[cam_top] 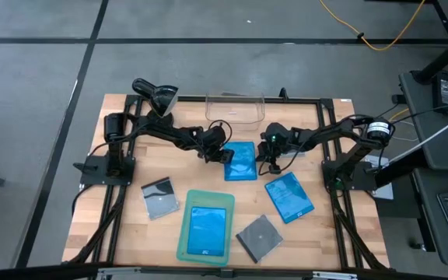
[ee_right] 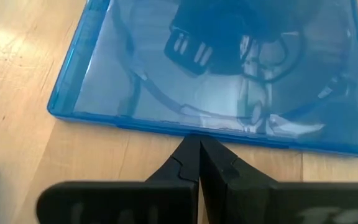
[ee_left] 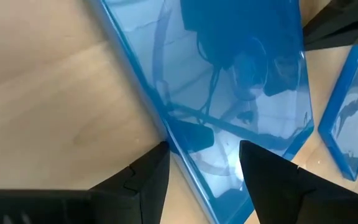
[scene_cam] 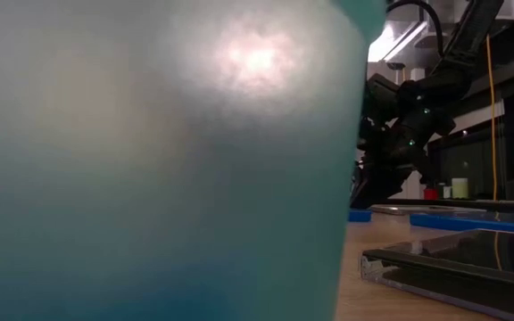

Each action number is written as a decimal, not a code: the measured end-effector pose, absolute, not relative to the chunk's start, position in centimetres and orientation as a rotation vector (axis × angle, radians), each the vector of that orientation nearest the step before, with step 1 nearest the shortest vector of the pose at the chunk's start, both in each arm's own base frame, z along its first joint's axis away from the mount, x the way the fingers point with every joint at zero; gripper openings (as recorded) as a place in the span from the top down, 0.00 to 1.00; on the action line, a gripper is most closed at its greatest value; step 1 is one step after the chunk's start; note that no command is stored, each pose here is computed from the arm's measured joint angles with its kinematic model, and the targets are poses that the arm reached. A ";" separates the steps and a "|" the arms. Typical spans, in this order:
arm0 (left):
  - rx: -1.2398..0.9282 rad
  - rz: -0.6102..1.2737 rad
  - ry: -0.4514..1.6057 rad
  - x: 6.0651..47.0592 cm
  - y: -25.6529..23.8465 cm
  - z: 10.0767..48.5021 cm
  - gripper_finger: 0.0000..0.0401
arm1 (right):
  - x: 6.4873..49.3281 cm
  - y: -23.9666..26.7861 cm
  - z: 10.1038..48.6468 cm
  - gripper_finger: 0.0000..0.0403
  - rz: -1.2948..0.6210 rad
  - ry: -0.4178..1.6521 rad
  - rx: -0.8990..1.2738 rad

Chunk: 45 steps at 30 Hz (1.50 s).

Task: Pick & place jewel cases by type
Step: Put the left blue cd case into the green bin

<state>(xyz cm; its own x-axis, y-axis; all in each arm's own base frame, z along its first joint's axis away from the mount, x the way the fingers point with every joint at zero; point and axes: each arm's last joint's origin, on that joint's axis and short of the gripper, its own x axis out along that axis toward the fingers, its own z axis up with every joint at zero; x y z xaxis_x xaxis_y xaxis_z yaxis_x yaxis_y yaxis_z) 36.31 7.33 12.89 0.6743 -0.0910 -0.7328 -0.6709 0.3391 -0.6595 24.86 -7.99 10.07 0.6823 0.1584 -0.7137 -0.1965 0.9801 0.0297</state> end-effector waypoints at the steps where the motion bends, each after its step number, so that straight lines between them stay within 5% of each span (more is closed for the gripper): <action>1: -1.189 0.427 0.777 36.3 7.3 12.9 0.54 | 24.9 -8.0 10.1 0.99 0.199 0.795 -0.051; 27: -0.921 0.419 0.881 38.0 7.8 18.0 0.54 | 24.9 -8.0 10.0 0.99 0.203 0.795 -0.058; 34: -0.834 0.272 0.706 40.2 7.1 21.4 0.54 | 25.5 -8.0 10.4 0.99 0.210 0.743 -0.096; 45: -0.842 0.337 0.768 40.0 6.9 20.2 0.56 | 25.8 -7.7 9.2 0.99 0.252 0.748 -0.032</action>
